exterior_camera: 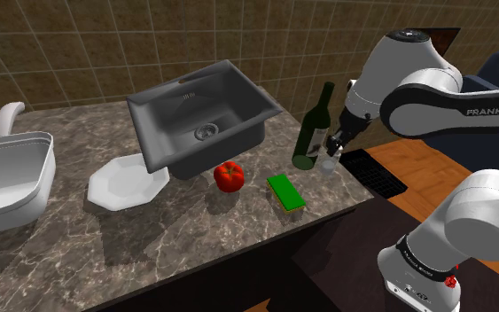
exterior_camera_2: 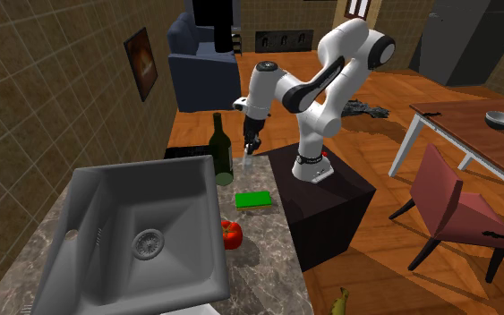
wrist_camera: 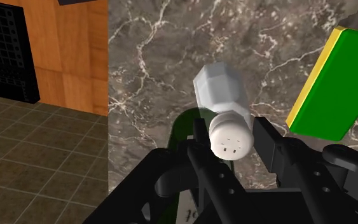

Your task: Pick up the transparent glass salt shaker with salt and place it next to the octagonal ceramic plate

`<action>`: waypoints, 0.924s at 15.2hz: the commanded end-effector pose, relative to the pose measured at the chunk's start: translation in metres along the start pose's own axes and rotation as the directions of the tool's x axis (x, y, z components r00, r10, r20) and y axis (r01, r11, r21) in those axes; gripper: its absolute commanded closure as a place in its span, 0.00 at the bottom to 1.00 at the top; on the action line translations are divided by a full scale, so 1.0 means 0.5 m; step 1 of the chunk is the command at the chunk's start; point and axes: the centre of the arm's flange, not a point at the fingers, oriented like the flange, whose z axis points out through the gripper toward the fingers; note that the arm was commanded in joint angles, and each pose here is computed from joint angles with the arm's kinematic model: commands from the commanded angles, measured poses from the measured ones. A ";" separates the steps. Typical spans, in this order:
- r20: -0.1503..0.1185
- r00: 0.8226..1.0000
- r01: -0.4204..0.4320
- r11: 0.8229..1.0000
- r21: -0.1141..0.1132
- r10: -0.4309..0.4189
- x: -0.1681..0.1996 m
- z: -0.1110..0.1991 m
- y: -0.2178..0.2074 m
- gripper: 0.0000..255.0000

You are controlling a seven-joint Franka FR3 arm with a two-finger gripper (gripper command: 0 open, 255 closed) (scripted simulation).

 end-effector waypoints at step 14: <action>0.001 1.000 0.000 1.000 0.000 0.000 0.026 -0.156 0.017 1.00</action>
